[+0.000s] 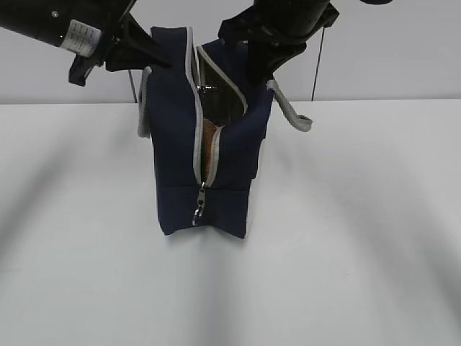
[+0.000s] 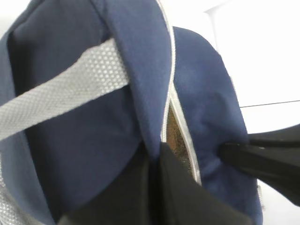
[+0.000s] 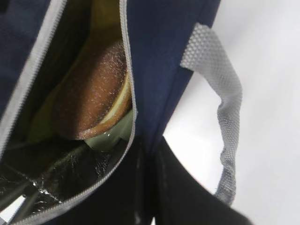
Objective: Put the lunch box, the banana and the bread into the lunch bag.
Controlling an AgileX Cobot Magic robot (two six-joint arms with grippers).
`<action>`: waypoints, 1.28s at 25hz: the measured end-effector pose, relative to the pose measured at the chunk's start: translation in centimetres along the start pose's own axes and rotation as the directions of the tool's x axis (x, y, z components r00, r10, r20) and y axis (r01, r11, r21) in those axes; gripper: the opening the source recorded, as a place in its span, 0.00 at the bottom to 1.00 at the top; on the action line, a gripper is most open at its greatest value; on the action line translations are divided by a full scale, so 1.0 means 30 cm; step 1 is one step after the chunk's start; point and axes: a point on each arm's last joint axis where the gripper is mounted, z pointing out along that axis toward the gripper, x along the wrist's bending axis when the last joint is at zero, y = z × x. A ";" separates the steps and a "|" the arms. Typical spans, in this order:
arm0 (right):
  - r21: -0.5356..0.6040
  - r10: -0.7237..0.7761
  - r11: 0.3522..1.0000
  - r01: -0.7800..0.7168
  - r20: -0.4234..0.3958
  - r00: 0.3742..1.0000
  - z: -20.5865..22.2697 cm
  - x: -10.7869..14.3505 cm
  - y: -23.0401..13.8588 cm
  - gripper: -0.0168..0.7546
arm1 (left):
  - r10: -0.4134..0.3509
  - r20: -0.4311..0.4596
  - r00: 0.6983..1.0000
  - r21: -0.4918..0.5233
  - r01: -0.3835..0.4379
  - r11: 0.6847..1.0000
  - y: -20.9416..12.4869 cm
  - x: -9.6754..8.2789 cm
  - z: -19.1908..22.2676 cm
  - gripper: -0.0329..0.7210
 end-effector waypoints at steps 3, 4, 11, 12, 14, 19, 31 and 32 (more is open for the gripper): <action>-0.009 0.004 1.000 -0.004 0.001 1.000 0.000 0.000 0.003 0.01 | -0.030 0.004 1.000 0.008 0.030 1.000 0.002 0.025 0.030 0.04; -0.013 0.005 1.000 -0.005 0.004 1.000 0.000 -0.001 0.004 0.01 | -0.036 0.000 0.999 0.011 0.036 0.999 0.004 0.036 0.041 0.04; -0.045 0.014 0.999 -0.014 0.014 1.000 0.003 -0.005 0.014 0.01 | -0.023 0.011 1.000 -0.006 0.023 1.000 0.047 0.039 0.065 0.04; -0.044 0.017 0.999 -0.016 0.014 1.000 0.010 -0.006 0.015 0.01 | -0.024 0.013 1.000 -0.009 0.024 1.000 0.051 0.040 0.068 0.04; -0.039 0.018 0.999 -0.017 0.013 1.000 0.031 -0.008 0.017 0.01 | -0.036 0.013 0.999 -0.005 0.036 0.999 0.052 0.051 0.082 0.04; -0.020 0.025 0.999 -0.025 0.006 1.000 0.078 -0.011 0.019 0.01 | -0.071 0.010 0.997 0.018 0.071 0.997 0.048 0.092 0.124 0.04; 0.025 0.029 0.999 -0.029 0.002 1.000 0.120 -0.014 0.010 0.01 | -0.039 -0.030 0.999 0.041 0.041 0.998 0.044 0.114 0.136 0.04; 0.026 0.028 0.999 -0.028 0.004 1.000 0.120 -0.015 0.010 0.01 | -0.038 -0.031 0.999 0.041 0.040 0.998 0.044 0.114 0.136 0.04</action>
